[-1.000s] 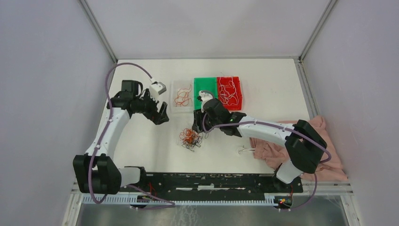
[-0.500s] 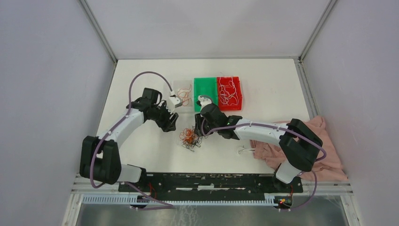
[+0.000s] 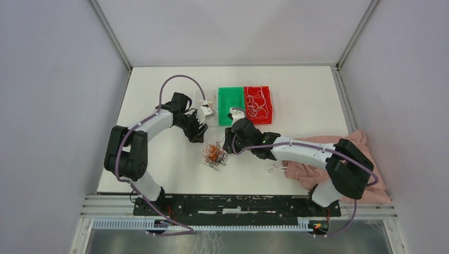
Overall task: Untangle the cables
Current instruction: Pick up the cable at the center of the board.
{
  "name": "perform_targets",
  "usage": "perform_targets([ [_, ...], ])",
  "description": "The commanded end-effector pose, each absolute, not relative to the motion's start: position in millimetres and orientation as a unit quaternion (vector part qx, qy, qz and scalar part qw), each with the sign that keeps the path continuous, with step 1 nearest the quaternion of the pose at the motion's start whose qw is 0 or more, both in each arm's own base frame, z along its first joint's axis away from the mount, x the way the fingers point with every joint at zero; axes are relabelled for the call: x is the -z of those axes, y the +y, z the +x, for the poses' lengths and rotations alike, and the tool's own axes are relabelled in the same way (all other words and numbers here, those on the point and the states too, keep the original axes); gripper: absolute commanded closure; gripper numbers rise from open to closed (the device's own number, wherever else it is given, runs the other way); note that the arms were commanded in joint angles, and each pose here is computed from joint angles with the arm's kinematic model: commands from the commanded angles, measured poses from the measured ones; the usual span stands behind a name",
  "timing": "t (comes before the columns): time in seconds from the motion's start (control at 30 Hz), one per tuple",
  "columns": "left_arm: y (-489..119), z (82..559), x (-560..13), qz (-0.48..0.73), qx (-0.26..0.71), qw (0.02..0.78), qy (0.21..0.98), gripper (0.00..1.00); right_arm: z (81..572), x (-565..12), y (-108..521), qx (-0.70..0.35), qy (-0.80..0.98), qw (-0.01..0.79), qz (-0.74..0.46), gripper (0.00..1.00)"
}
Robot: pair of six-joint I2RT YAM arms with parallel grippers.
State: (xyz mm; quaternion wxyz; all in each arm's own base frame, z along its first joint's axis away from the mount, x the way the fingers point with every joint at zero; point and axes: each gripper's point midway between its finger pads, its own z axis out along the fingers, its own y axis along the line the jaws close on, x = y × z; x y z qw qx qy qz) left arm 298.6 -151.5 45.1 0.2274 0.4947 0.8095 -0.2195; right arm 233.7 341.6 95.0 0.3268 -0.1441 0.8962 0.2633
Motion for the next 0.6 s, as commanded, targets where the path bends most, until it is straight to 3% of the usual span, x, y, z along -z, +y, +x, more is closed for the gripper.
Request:
perform_targets([
  [0.0, -166.2, 312.0, -57.1, 0.547, 0.238, 0.259, 0.759, 0.33, 233.6, -113.9, 344.0, -0.289, 0.884, 0.344, -0.130, 0.66],
  [0.33, -170.2, 292.6, -36.6, 0.562, 0.274, 0.222, 0.748, 0.39, 232.8, -132.5, 335.9, -0.295, 0.875, 0.363, -0.122, 0.70],
  [0.4, -173.4, 292.8, -38.5, 0.561, 0.282, 0.224, 0.746, 0.49, 233.1, -135.7, 335.6, -0.297, 0.874, 0.366, -0.120, 0.72],
  [0.57, -180.9, 295.5, -58.8, 0.552, 0.284, 0.240, 0.746, 0.93, 233.6, -144.9, 334.9, -0.307, 0.867, 0.375, -0.112, 0.72],
])
